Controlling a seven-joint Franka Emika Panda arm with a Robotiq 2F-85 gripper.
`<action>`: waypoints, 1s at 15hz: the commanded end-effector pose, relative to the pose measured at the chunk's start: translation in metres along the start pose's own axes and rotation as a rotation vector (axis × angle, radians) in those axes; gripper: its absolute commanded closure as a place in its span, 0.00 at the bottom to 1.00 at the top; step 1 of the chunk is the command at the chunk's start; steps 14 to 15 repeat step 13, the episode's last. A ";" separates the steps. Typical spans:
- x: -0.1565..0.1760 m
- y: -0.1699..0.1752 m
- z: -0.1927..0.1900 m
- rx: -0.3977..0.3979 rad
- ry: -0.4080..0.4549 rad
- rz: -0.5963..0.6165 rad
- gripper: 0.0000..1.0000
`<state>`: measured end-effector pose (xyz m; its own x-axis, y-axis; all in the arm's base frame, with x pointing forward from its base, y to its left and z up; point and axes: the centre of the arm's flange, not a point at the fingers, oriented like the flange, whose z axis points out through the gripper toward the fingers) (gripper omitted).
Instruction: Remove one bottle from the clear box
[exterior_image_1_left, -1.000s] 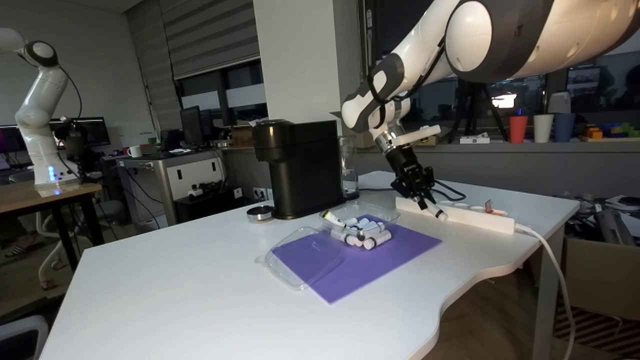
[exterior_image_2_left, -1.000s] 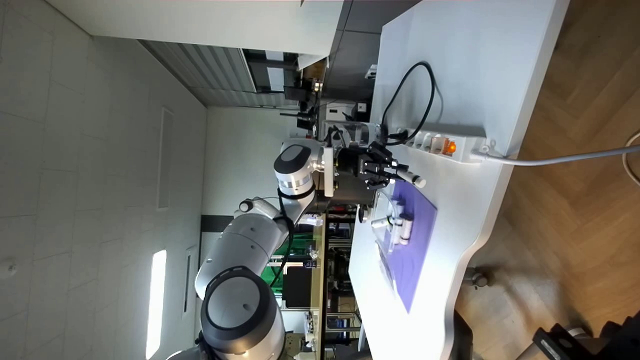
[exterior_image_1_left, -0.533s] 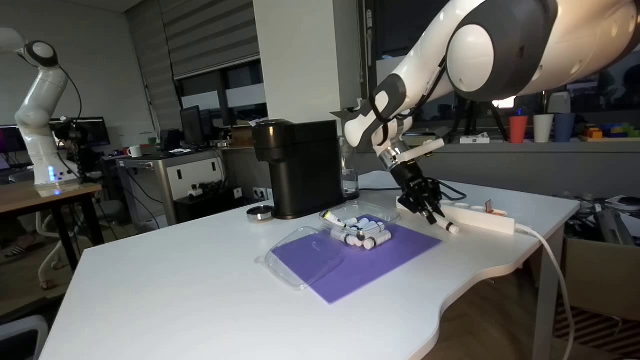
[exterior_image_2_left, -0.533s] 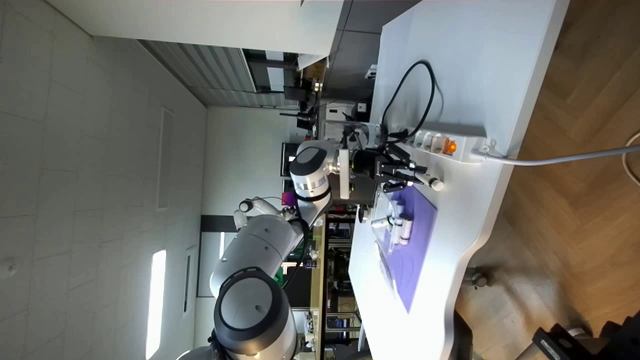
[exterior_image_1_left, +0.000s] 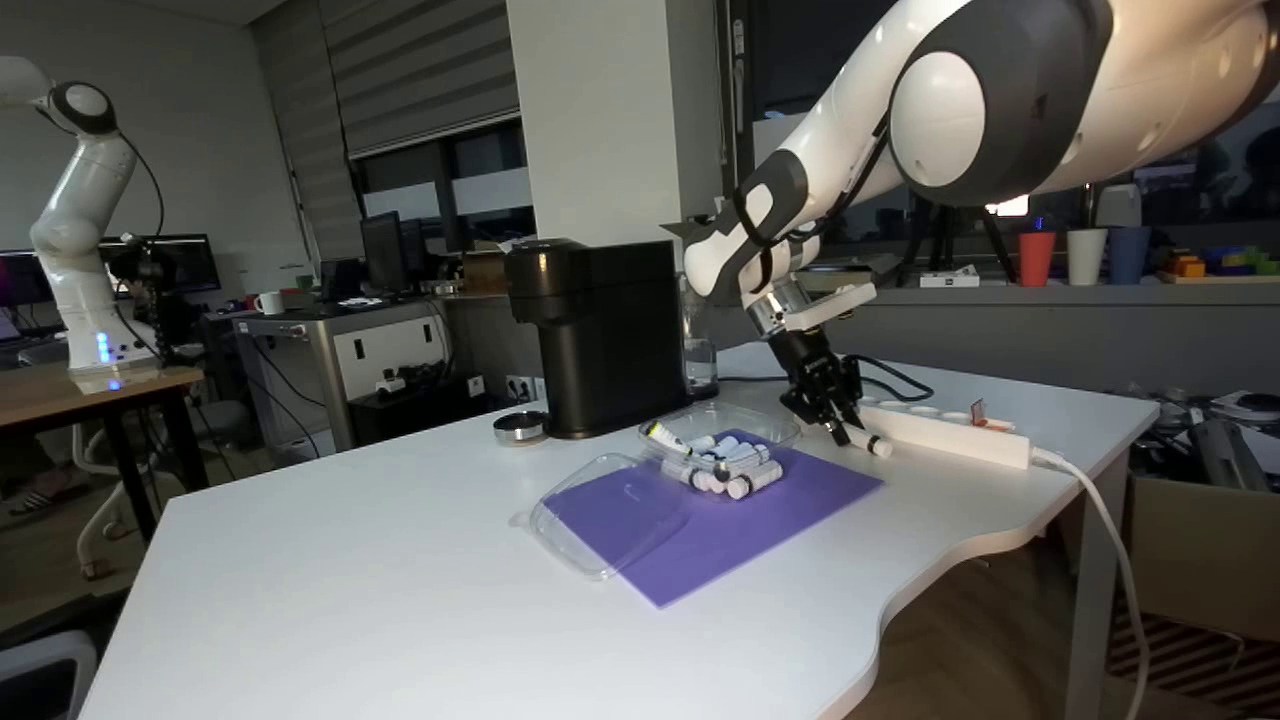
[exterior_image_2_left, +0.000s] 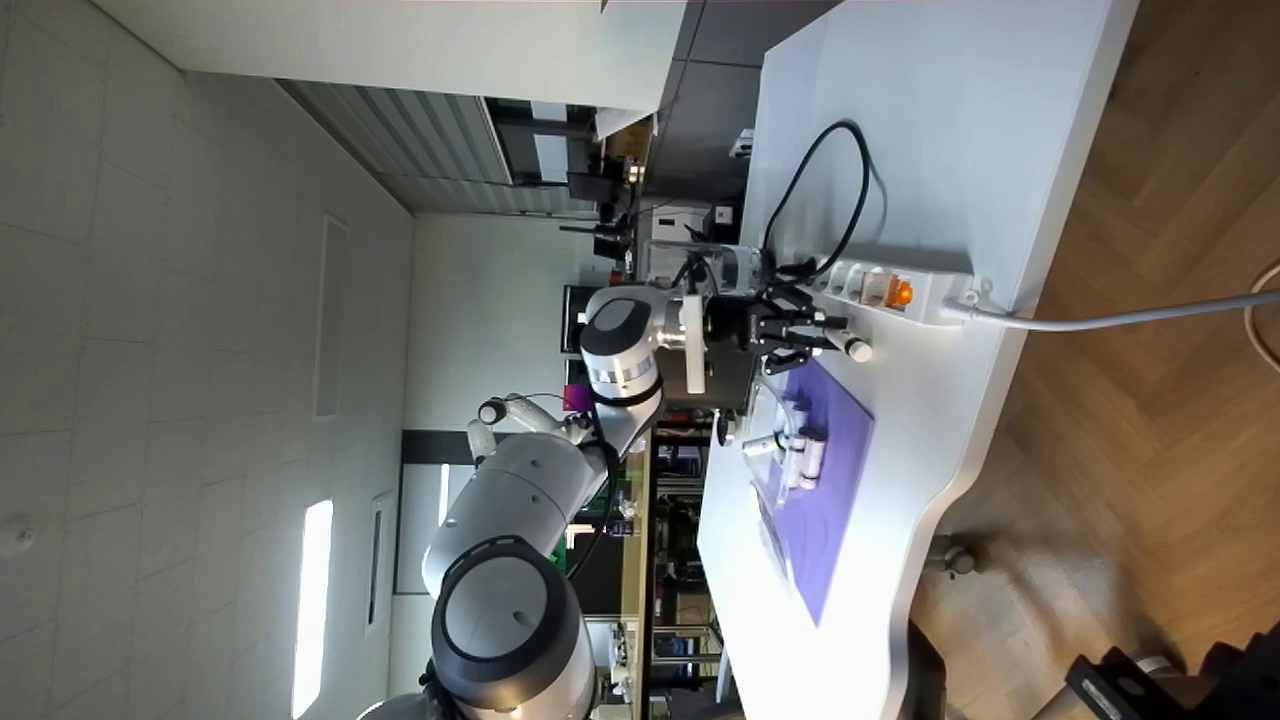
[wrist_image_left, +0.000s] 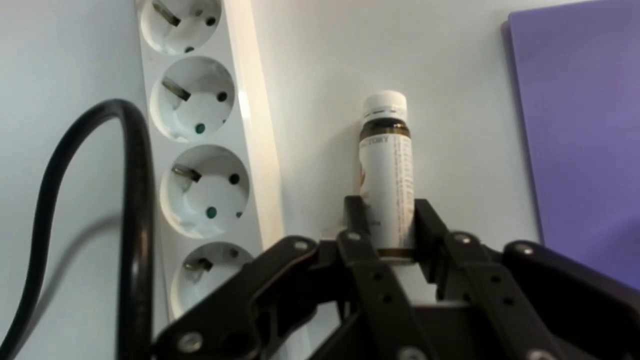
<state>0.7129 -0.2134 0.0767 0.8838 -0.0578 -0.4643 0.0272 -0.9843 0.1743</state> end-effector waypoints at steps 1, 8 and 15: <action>0.010 -0.004 -0.001 -0.004 0.040 0.002 0.46; -0.012 -0.017 -0.031 -0.003 0.044 -0.013 0.00; 0.003 -0.016 -0.028 -0.015 0.049 -0.023 0.00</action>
